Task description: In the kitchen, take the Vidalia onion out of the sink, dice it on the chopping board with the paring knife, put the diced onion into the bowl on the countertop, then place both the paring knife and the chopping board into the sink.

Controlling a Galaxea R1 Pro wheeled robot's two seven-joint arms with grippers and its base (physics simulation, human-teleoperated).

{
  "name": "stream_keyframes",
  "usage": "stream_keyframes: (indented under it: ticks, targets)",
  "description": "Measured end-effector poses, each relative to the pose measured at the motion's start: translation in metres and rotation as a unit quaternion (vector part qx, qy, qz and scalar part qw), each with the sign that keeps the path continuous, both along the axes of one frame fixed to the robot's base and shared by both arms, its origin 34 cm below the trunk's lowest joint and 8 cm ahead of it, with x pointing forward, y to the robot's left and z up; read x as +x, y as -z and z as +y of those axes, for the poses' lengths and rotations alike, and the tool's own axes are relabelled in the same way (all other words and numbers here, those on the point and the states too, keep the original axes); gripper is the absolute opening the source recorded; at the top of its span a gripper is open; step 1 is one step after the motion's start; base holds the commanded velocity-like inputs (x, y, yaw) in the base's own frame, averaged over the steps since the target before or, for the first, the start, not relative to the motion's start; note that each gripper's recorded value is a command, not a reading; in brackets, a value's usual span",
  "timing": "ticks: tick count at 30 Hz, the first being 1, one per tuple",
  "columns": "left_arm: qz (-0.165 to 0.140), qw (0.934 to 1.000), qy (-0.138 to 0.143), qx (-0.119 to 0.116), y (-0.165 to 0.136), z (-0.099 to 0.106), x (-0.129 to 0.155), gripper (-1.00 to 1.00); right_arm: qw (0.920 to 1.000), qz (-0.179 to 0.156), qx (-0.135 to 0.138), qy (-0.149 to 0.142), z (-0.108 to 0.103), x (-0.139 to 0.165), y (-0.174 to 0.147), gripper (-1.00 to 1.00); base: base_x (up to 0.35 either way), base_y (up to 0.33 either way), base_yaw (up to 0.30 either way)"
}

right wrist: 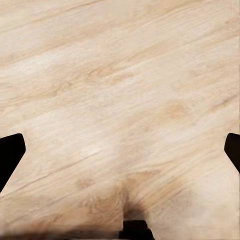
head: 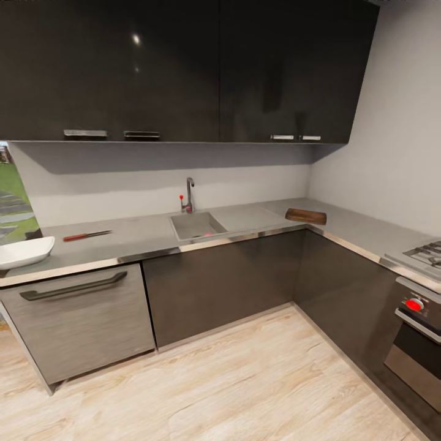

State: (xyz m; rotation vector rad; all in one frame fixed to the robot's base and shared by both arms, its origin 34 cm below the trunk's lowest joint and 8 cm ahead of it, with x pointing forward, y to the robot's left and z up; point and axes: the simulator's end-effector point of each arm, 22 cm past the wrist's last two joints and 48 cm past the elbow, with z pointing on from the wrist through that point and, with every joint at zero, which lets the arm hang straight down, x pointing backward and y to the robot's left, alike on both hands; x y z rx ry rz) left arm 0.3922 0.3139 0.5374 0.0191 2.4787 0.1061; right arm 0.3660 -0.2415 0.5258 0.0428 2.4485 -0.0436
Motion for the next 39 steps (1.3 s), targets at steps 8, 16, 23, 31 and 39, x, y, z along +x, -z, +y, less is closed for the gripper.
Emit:
stream_keyframes:
  ticks: [8,16,23,31,39]
  targets:
    - [0.001,1.0,0.0,0.0,-0.012,0.0,-0.001,1.0,0.9977,0.067,0.003,-0.002,0.005,-0.057,0.013,1.0,0.0,0.0,0.0]
    - [0.0,1.0,0.001,0.0,-0.025,-0.001,0.0,1.0,0.9974,0.072,0.001,-0.002,0.002,-0.061,0.003,1.0,0.0,0.0,0.0]
    - [0.0,1.0,0.0,0.0,-0.036,0.0,-0.001,1.0,0.9974,0.073,0.002,-0.002,0.004,-0.062,-0.008,1.0,0.0,0.0,0.0]
    - [0.0,1.0,0.0,0.0,-0.047,0.0,-0.002,1.0,0.9973,0.073,0.001,-0.002,0.002,-0.063,-0.019,1.0,0.0,0.0,0.0]
    - [0.002,1.0,0.0,0.001,-0.058,0.001,-0.003,1.0,0.9973,0.073,0.002,-0.003,0.004,-0.064,-0.03,1.0,0.0,0.0,0.0]
